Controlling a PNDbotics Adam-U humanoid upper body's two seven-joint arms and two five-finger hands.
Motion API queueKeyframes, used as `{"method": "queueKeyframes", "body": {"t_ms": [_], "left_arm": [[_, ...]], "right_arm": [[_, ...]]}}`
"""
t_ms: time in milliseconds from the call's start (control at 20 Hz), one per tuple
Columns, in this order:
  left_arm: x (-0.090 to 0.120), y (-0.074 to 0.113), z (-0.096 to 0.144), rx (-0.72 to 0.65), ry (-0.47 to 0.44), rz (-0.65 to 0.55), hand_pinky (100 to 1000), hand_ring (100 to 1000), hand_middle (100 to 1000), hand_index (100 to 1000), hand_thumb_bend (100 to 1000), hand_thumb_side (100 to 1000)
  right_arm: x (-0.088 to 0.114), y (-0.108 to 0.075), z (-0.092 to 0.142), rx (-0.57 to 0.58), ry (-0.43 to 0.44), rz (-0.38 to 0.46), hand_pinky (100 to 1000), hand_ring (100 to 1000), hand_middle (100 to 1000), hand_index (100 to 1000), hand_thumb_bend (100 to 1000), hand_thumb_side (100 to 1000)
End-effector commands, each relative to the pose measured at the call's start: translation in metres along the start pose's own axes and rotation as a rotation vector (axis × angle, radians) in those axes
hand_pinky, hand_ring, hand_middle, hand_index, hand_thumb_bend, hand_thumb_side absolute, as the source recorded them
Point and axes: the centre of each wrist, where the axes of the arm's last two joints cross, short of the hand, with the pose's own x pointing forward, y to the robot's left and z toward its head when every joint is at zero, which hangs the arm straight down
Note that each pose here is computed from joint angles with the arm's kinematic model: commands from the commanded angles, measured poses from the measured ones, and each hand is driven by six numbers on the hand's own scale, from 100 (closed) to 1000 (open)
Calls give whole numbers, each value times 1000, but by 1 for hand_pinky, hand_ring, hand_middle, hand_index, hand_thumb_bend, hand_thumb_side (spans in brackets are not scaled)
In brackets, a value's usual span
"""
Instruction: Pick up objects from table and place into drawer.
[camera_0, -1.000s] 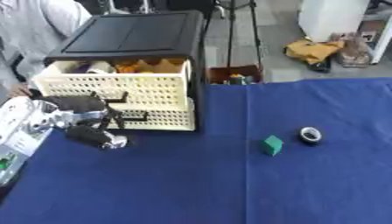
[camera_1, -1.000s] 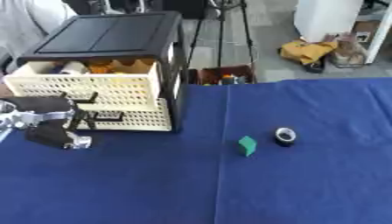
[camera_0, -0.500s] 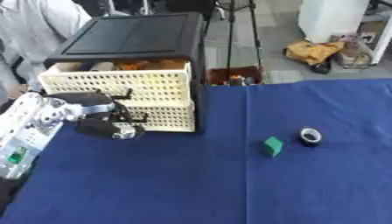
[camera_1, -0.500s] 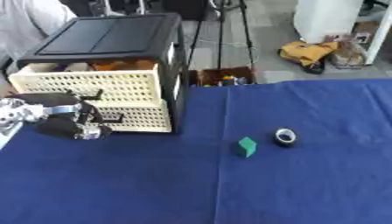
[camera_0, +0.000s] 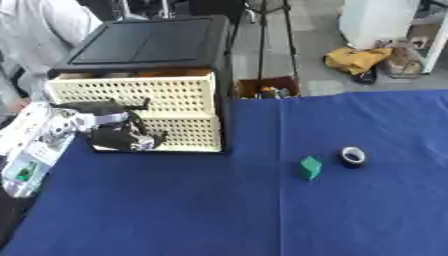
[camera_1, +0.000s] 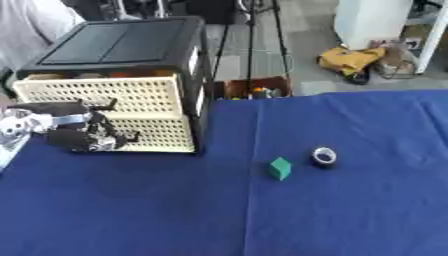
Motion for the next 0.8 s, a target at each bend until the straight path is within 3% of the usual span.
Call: {"method": "queueKeyframes", "body": {"t_ms": [50, 700, 800], "left_arm": [[-3, 18, 10, 61, 38, -1, 103, 198, 420, 839, 366, 956], [6, 25, 11, 106, 39, 42, 173, 235, 465, 883, 363, 965], [8, 24, 12, 102, 20, 33, 227, 281, 485, 887, 331, 954]], "right_arm": [[5, -6, -6, -9, -27, 1, 225, 404, 391, 478, 100, 767], [4, -6, -5, -4, -19, -5, 224, 404, 390, 478, 100, 766], [4, -6, -5, -2, -18, -6, 224, 404, 390, 478, 100, 765]]}}
